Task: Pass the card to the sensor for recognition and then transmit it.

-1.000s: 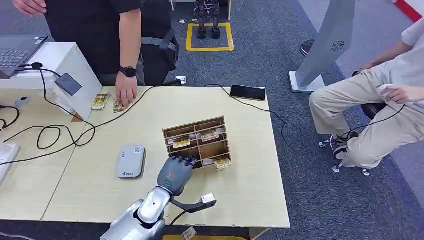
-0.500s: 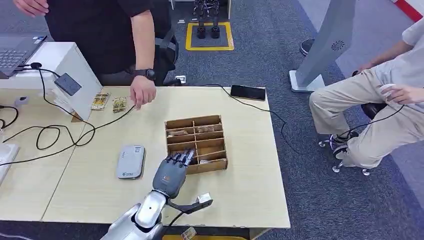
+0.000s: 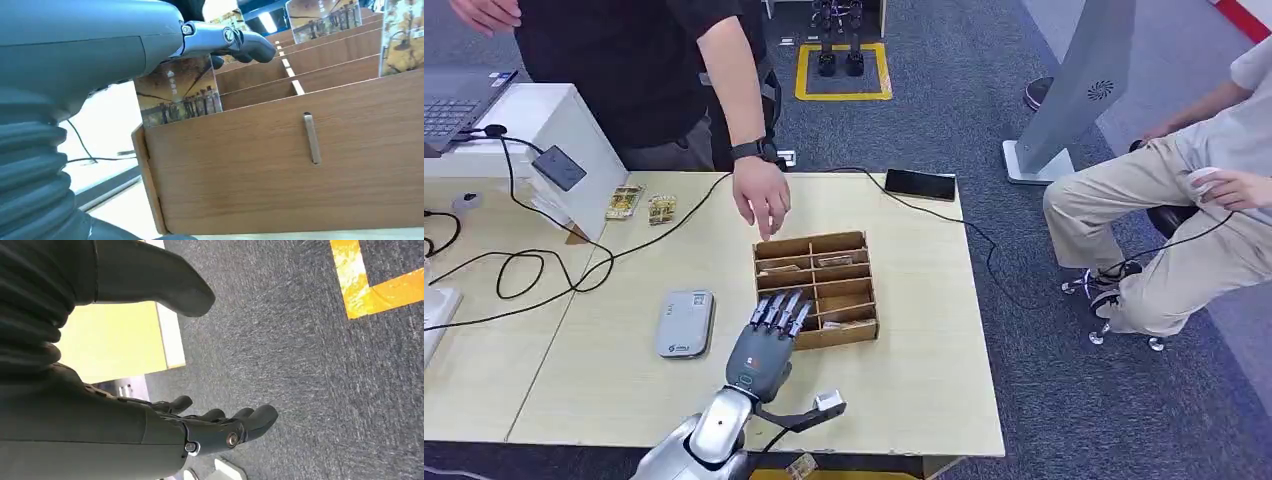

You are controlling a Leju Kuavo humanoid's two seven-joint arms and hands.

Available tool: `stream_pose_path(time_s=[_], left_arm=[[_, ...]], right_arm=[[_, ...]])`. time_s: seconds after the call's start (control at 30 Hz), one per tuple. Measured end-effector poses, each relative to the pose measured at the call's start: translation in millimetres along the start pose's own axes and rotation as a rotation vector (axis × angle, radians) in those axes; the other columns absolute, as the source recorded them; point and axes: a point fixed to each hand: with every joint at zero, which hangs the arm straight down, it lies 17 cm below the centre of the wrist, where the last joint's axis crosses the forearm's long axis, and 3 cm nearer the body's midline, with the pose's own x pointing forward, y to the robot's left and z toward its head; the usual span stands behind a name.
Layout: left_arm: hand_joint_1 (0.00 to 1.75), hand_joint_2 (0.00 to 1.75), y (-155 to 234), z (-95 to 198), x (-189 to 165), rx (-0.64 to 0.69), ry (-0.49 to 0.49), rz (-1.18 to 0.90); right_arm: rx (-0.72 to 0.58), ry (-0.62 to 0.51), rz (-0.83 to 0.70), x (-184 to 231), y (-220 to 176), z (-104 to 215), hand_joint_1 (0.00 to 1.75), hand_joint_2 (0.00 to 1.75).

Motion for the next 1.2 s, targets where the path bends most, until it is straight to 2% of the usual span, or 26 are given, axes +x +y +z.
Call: stream_pose_path(time_s=[0.37, 0.6, 0.73, 0.97, 1.2], left_arm=[[0.0, 1.75, 1.0, 1.2, -7.2, 0.011, 0.025, 0.012], [0.0, 1.75, 20.5, 4.4, -19.7, 0.104, 0.084, 0.065], [0.0, 1.75, 64.5, 0.7, -19.9, 0.226, 0.065, 0.126], [0.0, 1.75, 151.2, -0.4, -40.0, 0.457, 0.073, 0.187], [0.0, 1.75, 186.8, 5.7, -48.6, 0.549, 0.083, 0.187]], right_arm=[[0.001, 0.001, -0.001, -0.2, 0.6, 0.1, 0.0, 1.75], [-0.007, 0.005, -0.003, -1.2, -1.1, -0.1, 0.0, 1.75], [-0.017, 0.009, -0.007, -2.4, -2.9, -0.4, 0.0, 1.75], [-0.017, 0.014, 0.003, -3.4, -2.5, -0.2, 0.0, 1.75], [-0.015, 0.013, 0.007, -3.2, -1.0, 0.3, 0.0, 1.75]])
